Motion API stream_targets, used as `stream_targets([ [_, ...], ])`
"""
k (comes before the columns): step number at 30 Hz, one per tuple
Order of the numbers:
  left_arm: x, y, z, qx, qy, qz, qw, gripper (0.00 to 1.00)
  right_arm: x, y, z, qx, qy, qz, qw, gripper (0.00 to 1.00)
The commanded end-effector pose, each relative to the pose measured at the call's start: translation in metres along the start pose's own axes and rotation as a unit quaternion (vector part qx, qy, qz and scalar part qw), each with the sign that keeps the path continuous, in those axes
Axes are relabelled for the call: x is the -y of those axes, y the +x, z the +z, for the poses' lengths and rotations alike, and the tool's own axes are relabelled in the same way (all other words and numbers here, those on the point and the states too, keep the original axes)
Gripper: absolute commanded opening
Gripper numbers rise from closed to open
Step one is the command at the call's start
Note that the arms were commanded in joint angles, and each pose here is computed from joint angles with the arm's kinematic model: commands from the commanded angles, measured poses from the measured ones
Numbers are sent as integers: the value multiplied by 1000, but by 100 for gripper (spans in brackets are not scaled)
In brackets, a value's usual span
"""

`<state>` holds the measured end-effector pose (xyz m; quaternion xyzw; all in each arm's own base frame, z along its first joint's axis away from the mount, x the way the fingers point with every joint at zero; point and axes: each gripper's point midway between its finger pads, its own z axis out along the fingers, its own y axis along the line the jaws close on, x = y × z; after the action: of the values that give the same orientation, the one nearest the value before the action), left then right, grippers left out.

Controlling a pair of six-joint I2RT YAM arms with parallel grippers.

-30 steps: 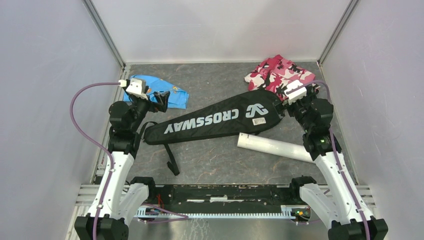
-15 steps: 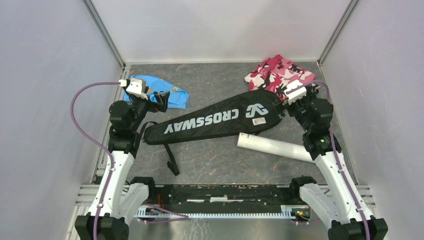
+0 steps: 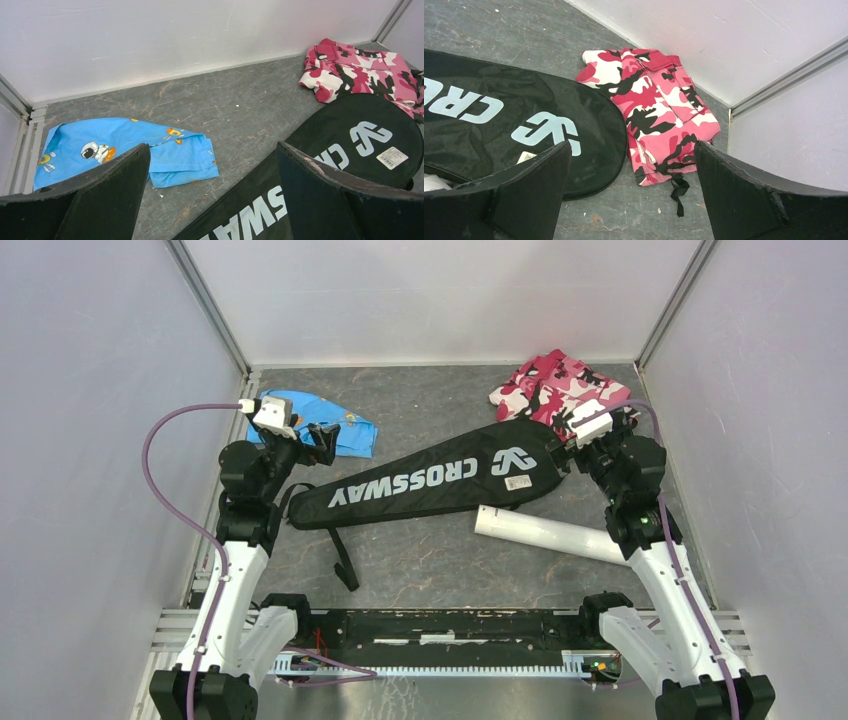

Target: Pack up the badminton gear

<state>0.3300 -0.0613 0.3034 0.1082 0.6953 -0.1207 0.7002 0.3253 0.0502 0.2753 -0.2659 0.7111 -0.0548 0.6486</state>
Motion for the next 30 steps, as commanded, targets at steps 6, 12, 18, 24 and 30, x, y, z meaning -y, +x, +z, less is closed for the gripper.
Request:
stream_targets([
  [6, 1, -19, -1, 27, 2, -3, 1000, 100, 9, -12, -3, 17, 13, -4, 1000, 98],
  [12, 0, -18, -1, 27, 2, -2, 1000, 100, 9, -12, -4, 17, 13, -4, 1000, 98],
  [18, 0, -17, 0, 26, 2, -2, 1000, 100, 9, -12, -3, 16, 11, -5, 1000, 98],
  [24, 1, -15, 0, 25, 4, -2, 1000, 100, 8, -11, -3, 15, 11, -5, 1000, 98],
  [30, 1, -15, 0, 24, 5, -1, 1000, 100, 8, -10, -2, 14, 10, -4, 1000, 98],
])
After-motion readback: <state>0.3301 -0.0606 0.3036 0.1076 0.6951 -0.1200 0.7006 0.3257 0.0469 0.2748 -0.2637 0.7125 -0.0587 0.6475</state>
